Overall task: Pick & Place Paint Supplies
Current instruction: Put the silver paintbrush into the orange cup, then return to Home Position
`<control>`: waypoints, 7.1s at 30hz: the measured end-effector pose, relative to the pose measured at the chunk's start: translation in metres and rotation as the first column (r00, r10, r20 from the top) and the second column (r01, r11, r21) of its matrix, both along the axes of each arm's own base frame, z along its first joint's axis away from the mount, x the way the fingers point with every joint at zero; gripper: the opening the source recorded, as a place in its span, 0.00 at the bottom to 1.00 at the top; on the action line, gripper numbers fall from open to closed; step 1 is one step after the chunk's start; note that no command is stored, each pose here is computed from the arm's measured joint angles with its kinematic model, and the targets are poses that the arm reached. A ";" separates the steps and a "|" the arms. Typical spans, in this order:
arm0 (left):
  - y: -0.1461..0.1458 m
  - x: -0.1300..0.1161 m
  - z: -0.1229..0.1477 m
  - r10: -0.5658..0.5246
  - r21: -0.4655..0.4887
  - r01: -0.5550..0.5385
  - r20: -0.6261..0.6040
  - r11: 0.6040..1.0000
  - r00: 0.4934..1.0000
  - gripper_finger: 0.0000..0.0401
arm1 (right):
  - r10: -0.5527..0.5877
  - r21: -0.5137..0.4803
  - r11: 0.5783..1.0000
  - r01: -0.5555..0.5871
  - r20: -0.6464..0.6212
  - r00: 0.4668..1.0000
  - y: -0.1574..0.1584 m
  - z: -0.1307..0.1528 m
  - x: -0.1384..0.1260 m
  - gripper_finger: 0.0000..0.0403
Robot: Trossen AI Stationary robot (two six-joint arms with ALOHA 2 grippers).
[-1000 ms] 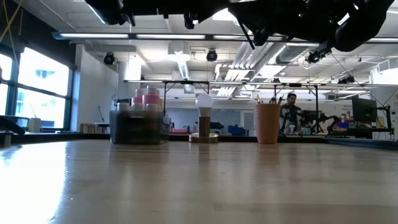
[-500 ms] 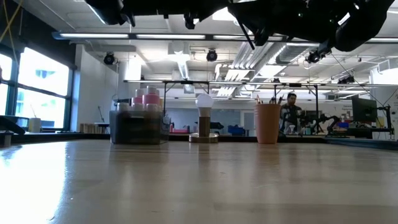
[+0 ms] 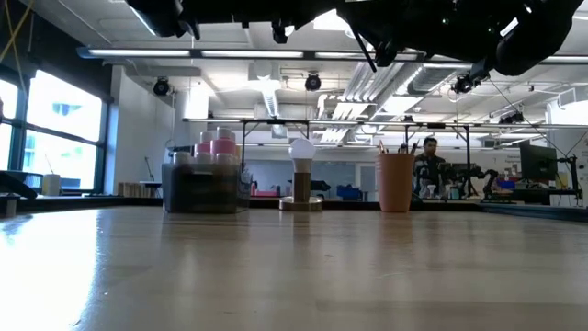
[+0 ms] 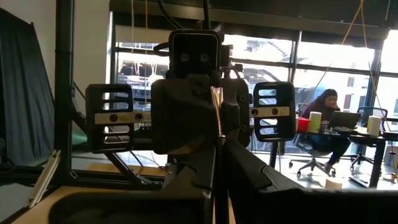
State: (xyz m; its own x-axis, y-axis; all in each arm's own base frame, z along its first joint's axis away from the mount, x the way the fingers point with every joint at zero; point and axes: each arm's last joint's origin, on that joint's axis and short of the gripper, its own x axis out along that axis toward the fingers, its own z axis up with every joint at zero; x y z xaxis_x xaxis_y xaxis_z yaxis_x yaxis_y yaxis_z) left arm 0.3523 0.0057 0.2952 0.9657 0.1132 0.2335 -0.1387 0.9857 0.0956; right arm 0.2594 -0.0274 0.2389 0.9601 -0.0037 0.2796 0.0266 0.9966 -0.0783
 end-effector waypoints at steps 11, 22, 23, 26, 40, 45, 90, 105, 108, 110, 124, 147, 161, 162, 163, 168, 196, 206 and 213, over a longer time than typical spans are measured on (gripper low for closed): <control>0.000 0.000 0.000 -0.005 0.000 0.005 -0.001 1.000 1.000 0.04 | -0.002 -0.003 1.000 0.002 0.000 1.000 0.000 0.000 0.000 0.03; -0.001 0.000 -0.001 -0.020 0.007 0.020 -0.007 1.000 1.000 0.02 | -0.004 0.007 1.000 0.005 -0.004 1.000 0.000 0.000 0.000 0.29; -0.001 0.000 -0.001 -0.023 0.007 0.023 -0.008 1.000 1.000 0.02 | -0.004 0.007 1.000 0.004 -0.005 1.000 0.000 0.000 0.000 0.32; -0.002 0.000 -0.001 -0.039 0.008 0.040 -0.010 0.999 0.999 0.02 | -0.017 0.007 1.000 0.017 -0.031 0.999 0.000 0.002 -0.003 0.40; 0.041 0.002 -0.001 -0.081 -0.048 0.077 -0.088 0.996 0.993 0.02 | -0.085 0.021 0.995 0.097 -0.325 0.942 0.005 0.026 -0.066 0.46; 0.071 0.012 0.023 -0.060 -0.067 0.048 -0.195 0.997 0.979 0.02 | 0.001 0.114 0.992 0.055 -0.443 0.897 0.009 0.021 -0.086 0.37; 0.254 0.126 -0.034 0.154 -0.016 -0.165 -0.278 0.986 0.948 0.01 | 0.247 0.270 0.961 -0.065 -0.722 0.646 0.052 -0.039 -0.090 0.01; 0.260 0.128 -0.047 0.147 -0.082 -0.176 -0.275 0.981 0.950 0.12 | 0.251 0.288 0.957 -0.048 -0.726 0.641 0.053 -0.039 -0.091 0.01; 0.260 0.128 -0.049 0.141 -0.102 -0.177 -0.290 0.979 0.947 0.19 | 0.251 0.288 0.956 -0.049 -0.725 0.641 0.053 -0.039 -0.091 0.01; 0.260 0.128 -0.050 0.138 -0.106 -0.177 -0.302 0.978 0.943 0.24 | 0.251 0.288 0.956 -0.049 -0.725 0.641 0.053 -0.039 -0.091 0.01; 0.268 0.115 -0.031 0.113 -0.242 -0.193 -0.312 0.951 0.943 0.41 | 0.252 0.289 0.956 -0.057 -0.701 0.667 0.053 -0.036 -0.090 0.01; 0.208 0.102 0.022 0.045 -0.073 -0.094 -0.499 0.993 0.865 0.41 | 0.178 0.200 0.976 -0.085 -0.513 0.840 0.026 0.001 -0.132 0.01; 0.170 0.088 0.047 -0.052 -0.067 0.022 -0.488 0.998 0.871 0.35 | 0.081 0.155 0.988 -0.014 -0.439 0.895 0.016 0.009 -0.163 0.01; 0.168 0.082 0.047 -0.052 -0.064 0.023 -0.489 0.998 0.871 0.33 | 0.068 0.147 0.989 -0.005 -0.427 0.902 0.016 0.010 -0.167 0.01; 0.165 0.078 0.050 -0.043 -0.042 0.027 -0.465 0.999 0.884 0.31 | 0.065 0.142 0.990 -0.006 -0.412 0.909 0.017 0.011 -0.170 0.01; 0.147 0.041 0.048 -0.047 -0.017 0.044 -0.393 0.999 0.918 0.21 | 0.076 0.161 0.987 -0.022 -0.336 0.939 0.019 0.016 -0.182 0.01; 0.042 -0.218 0.019 0.038 0.021 -0.035 -0.151 0.999 0.988 0.13 | -0.036 0.105 0.993 0.053 -0.156 0.987 0.019 0.031 -0.195 0.01; 0.024 -0.264 -0.008 0.052 -0.033 -0.059 -0.175 0.998 0.983 0.13 | -0.039 0.124 0.991 0.059 -0.155 0.987 0.019 0.031 -0.195 0.01; 0.017 -0.284 -0.030 0.100 0.007 -0.100 -0.102 0.995 0.990 0.13 | -0.091 0.130 0.985 0.110 -0.141 0.986 0.017 0.031 -0.198 0.01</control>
State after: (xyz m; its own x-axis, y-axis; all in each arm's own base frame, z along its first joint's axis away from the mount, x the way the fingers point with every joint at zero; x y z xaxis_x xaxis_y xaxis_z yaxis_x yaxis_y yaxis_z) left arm 0.0683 0.0224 0.2651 0.9684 0.2099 0.1345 -0.2258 0.9672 0.1163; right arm 0.0617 -0.0100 0.2701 0.9816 -0.1316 0.1384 0.1259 0.9908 0.0488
